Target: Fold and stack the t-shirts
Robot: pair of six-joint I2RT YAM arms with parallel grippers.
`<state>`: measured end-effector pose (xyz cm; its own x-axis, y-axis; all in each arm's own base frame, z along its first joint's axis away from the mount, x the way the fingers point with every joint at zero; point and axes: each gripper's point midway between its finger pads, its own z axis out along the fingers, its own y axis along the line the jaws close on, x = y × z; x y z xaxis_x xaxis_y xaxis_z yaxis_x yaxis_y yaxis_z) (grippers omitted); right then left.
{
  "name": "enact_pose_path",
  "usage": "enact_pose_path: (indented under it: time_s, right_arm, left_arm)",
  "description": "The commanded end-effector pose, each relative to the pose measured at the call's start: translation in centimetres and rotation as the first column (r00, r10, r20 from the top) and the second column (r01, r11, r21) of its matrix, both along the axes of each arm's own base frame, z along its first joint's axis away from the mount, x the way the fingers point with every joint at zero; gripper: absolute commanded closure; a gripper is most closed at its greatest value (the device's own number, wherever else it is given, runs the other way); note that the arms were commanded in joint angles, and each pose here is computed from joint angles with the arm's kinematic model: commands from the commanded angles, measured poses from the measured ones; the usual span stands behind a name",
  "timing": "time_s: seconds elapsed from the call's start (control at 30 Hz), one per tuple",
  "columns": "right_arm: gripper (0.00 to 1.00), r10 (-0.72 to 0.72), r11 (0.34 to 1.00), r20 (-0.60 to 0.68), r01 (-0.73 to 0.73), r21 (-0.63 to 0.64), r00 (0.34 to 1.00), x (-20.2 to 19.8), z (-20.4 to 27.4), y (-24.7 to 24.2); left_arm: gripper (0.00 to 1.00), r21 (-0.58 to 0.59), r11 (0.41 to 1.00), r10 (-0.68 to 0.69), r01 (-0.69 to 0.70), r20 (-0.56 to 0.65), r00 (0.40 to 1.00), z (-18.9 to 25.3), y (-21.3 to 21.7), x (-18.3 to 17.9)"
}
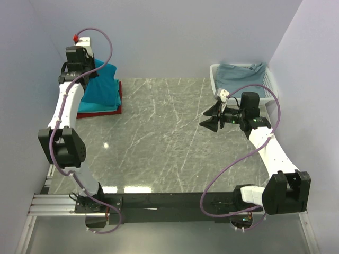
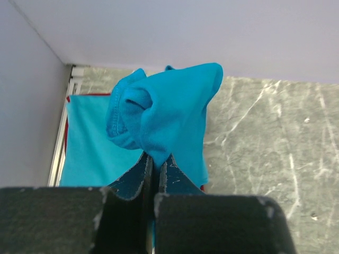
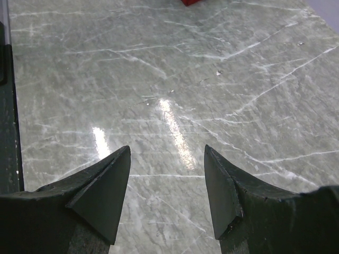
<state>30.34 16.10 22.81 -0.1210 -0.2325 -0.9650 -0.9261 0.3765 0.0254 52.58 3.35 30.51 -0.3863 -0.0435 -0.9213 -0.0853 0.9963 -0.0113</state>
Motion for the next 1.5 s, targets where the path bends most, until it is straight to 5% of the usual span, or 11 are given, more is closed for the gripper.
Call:
enact_pose_path:
  time_s: [0.0,0.43,0.7,1.33,1.47]
  right_arm:
    - [0.36,0.015,1.0,0.055,-0.015,0.006,0.998,0.2,1.6,-0.1]
    - [0.36,0.017,1.0,0.054,-0.017,0.007,0.998,0.2,1.6,-0.1]
    - [0.36,0.011,1.0,0.05,-0.011,0.0,0.999,0.4,1.3,-0.3]
    - [0.36,0.028,1.0,0.002,-0.028,-0.011,1.0,0.7,-0.1,-0.3]
    - [0.36,0.029,0.999,-0.004,-0.03,-0.014,1.0,0.7,-0.2,-0.3]
  left_arm:
    - [1.0,-0.012,1.0,-0.01,0.01,0.021,1.0,-0.3,0.4,1.2]
    - [1.0,-0.031,0.997,0.066,-0.067,-0.025,0.998,-4.5,5.3,4.8]
    - [1.0,0.078,0.99,0.124,-0.12,-0.045,0.991,-8.3,8.3,8.6]
    - [0.99,0.006,0.962,0.27,-0.272,-0.145,0.952,-16.3,14.8,9.1]
    - [0.74,-0.022,0.931,0.359,-0.365,-0.122,0.925,-15.6,17.2,8.6]
